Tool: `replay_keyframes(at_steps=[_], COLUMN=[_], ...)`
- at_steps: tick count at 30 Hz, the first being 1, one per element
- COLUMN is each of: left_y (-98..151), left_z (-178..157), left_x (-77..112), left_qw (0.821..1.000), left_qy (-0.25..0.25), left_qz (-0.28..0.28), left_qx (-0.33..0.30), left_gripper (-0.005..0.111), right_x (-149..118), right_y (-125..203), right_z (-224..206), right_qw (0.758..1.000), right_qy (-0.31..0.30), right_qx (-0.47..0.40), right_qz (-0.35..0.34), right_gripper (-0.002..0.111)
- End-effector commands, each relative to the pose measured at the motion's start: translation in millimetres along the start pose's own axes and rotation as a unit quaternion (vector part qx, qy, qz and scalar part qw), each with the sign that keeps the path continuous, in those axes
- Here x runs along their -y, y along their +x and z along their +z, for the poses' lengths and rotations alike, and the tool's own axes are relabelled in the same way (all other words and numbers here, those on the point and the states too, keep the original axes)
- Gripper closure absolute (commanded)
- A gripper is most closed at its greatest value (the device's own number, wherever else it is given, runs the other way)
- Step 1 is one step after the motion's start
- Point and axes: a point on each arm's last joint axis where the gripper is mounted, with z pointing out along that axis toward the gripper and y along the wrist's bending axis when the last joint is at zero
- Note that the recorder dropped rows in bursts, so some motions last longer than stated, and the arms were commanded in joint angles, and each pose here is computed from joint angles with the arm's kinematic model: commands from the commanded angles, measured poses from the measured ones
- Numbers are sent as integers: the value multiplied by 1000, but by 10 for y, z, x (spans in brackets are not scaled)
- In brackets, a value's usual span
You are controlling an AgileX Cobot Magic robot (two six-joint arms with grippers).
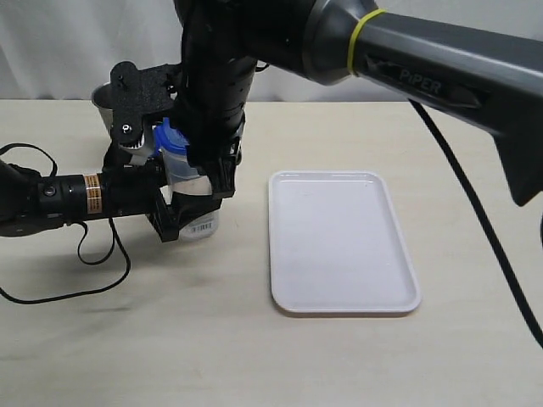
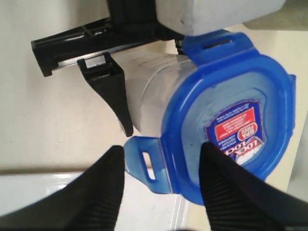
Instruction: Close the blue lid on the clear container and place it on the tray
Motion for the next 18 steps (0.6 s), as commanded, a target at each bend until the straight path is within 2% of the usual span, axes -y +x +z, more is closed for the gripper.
replay_keyframes(at_steps=[1,4,14,18], left_y=[-31,-38,-39,-36], left_z=[15,14,14,14], left_x=[77,80,82,87], left_qw=[999,999,999,999], left_qy=[33,34,36,39], left_qz=[21,21,21,23], left_qx=[16,19,20,18], left_gripper=[48,48,48,48], right_x=[-227,-238,-309,-302], right_y=[23,17,9,4], right_z=[445,475,766,788], right_qw=[997,997,995,996], right_qy=[-71,-74,-91,-85], right_qx=[-26,-23,-35,-34], right_qz=[-7,-10,4,11], right_gripper=[68,75,76,86])
